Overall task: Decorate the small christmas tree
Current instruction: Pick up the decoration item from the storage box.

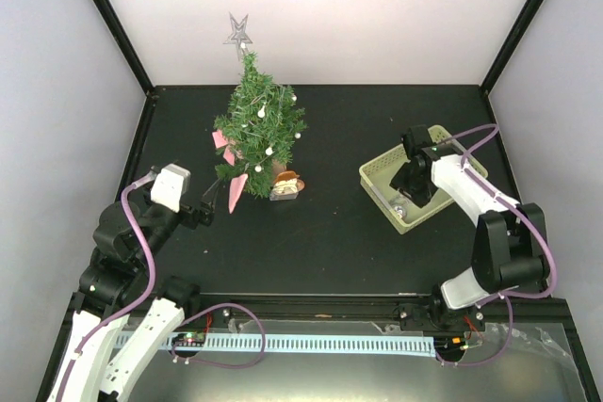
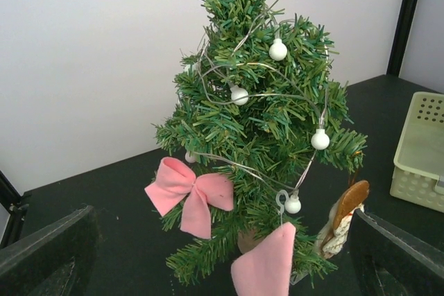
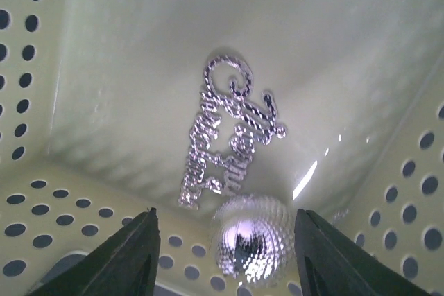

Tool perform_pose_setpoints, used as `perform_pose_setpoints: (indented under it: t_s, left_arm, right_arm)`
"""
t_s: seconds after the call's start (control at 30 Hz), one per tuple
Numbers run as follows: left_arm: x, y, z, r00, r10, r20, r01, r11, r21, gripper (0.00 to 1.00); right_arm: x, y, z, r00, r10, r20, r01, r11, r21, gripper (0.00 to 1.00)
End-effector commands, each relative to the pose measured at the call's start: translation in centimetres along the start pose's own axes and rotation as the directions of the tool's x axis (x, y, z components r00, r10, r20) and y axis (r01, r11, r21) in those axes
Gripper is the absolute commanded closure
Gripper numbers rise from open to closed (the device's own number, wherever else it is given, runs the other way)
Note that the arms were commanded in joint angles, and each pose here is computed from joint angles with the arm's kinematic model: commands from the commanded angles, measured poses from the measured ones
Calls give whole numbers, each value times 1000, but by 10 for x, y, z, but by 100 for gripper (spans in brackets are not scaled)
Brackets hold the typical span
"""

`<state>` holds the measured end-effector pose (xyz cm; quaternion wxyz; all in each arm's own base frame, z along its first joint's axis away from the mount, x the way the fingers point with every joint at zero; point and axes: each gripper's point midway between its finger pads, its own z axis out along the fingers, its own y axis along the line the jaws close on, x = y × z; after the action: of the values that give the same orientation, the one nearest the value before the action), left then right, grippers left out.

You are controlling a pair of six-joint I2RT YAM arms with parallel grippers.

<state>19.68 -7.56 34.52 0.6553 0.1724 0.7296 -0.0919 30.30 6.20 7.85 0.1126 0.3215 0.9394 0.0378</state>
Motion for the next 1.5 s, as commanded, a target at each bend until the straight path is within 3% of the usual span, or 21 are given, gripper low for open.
perform_pose_setpoints:
  t_s: [0.0,0.3,0.63,0.83,1.17,1.47]
  left_arm:
    - [-10,3,-6,1000,10,11,-10,1000,-17,1]
    - [-6,4,-5,1000,9,-2,-9,1000,-22,1]
    - [-6,6,-4,1000,11,-5,-11,999,-34,1]
    - [-6,8,-6,1000,12,-4,-12,999,-44,1]
    - [-7,19,-7,1000,-14,-6,13,994,-111,1]
    - [-5,5,-2,1000,-21,-16,20,999,-28,1]
  right_arm:
    - [16,-5,-5,994,60,-86,-60,998,1,43]
    - [45,-3,17,969,124,-216,-132,991,-22,43]
    - [40,-7,38,969,149,-195,-146,989,31,45]
    - [36,-8,43,975,139,-174,-135,990,39,54]
    - [-4,-16,5,998,43,49,-45,998,48,60]
    - [-40,-1,-51,954,-113,278,129,991,-42,60]
